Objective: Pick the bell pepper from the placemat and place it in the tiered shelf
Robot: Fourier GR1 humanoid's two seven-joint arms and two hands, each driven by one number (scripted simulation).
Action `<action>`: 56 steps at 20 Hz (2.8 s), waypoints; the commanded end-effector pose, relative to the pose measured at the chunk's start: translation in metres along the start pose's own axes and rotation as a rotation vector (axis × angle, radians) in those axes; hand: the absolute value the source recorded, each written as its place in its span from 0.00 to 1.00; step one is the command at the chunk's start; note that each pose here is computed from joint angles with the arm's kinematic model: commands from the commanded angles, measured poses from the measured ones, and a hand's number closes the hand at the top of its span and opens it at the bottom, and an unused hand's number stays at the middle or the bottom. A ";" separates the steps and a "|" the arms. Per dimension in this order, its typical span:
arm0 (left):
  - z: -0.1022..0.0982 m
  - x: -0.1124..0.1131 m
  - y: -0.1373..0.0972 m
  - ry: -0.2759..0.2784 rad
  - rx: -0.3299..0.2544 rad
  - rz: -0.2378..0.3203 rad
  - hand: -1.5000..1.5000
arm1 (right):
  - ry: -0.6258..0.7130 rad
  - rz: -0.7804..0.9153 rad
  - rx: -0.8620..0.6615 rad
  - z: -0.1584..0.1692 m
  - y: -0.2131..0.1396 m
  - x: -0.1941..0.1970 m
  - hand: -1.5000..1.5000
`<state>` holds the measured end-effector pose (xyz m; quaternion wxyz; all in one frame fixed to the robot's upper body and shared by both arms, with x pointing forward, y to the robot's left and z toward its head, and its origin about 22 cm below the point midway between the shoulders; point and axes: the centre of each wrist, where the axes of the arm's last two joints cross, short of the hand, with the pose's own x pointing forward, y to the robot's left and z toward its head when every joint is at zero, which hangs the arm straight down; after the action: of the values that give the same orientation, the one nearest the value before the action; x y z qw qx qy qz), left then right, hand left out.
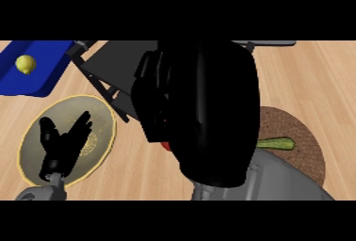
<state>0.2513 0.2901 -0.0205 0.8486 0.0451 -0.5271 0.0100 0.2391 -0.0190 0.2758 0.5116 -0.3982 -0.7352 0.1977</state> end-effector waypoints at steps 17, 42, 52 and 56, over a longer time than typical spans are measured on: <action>-0.006 0.005 -0.019 -0.013 -0.003 0.021 0.50 | 0.196 0.129 0.120 -0.097 0.024 0.026 1.00; -0.007 0.019 -0.005 -0.005 0.006 0.006 0.50 | 0.240 -0.070 0.012 -0.127 0.031 0.004 0.00; 0.004 -0.004 -0.002 -0.008 -0.004 0.021 0.50 | 0.283 -0.456 -0.114 -0.134 -0.003 0.009 0.00; 0.007 -0.013 -0.007 -0.003 0.015 0.030 0.50 | 0.303 -0.545 -0.205 -0.143 -0.028 -0.011 0.00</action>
<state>0.2470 0.2918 -0.0192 0.8427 0.0474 -0.5360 0.0198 0.3629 -0.0403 0.3312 0.6042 -0.2888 -0.7427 -0.0047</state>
